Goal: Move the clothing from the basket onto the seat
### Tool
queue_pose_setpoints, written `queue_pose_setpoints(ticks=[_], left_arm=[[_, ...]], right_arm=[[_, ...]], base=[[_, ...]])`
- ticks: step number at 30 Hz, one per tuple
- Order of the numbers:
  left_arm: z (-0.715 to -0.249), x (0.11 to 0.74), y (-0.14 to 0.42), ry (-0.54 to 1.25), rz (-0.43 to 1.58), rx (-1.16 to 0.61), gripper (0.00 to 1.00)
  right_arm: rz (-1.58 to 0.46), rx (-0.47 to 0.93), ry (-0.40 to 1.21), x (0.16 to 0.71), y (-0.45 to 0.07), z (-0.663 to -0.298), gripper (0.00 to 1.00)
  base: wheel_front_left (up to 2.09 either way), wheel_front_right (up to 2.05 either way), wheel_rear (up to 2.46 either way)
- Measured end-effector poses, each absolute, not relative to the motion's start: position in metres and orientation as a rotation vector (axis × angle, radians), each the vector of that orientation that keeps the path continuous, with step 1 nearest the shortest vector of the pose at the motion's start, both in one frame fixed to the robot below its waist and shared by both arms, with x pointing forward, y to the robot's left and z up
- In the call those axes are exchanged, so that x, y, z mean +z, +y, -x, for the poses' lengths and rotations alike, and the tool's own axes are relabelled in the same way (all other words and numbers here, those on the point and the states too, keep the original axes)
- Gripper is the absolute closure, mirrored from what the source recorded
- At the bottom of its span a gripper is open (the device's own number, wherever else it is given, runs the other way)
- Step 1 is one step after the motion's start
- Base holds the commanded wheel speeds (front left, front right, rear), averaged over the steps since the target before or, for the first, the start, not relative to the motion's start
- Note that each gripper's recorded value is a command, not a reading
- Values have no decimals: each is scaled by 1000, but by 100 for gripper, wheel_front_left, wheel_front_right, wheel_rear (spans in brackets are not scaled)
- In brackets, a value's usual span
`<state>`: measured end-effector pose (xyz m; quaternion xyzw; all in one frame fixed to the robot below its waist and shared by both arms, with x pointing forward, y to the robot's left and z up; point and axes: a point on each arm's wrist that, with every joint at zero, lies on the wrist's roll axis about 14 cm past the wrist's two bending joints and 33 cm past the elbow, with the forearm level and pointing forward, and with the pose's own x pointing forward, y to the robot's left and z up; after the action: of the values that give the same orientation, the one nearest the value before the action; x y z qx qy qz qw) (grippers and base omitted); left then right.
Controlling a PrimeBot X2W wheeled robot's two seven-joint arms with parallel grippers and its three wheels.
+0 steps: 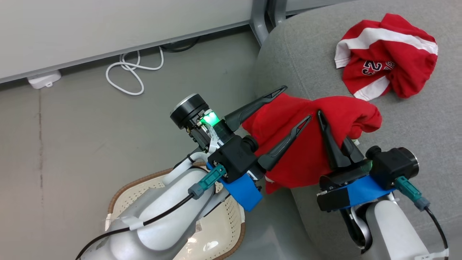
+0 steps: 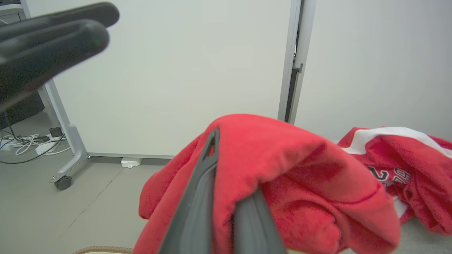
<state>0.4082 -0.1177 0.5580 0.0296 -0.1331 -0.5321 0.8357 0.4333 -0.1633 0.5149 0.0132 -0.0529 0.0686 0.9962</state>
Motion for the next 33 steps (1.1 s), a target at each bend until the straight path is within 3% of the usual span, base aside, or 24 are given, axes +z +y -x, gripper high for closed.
queue_pose_setpoints(ticks=[12, 20, 33], left_arm=[[-399, 548, -146, -270, -42, -1225, 0], [-402, 549, -144, -271, -46, -1215, 0], [-423, 527, -128, -226, -32, -1158, 0]], right_arm=[[-4, -65, -105, 516, -232, -413, 100], [8, -87, -116, 520, -239, -410, 100], [160, -95, -346, 600, -258, -466, 100]], base=[[0, 0, 0], [0, 0, 0], [0, 0, 0]])
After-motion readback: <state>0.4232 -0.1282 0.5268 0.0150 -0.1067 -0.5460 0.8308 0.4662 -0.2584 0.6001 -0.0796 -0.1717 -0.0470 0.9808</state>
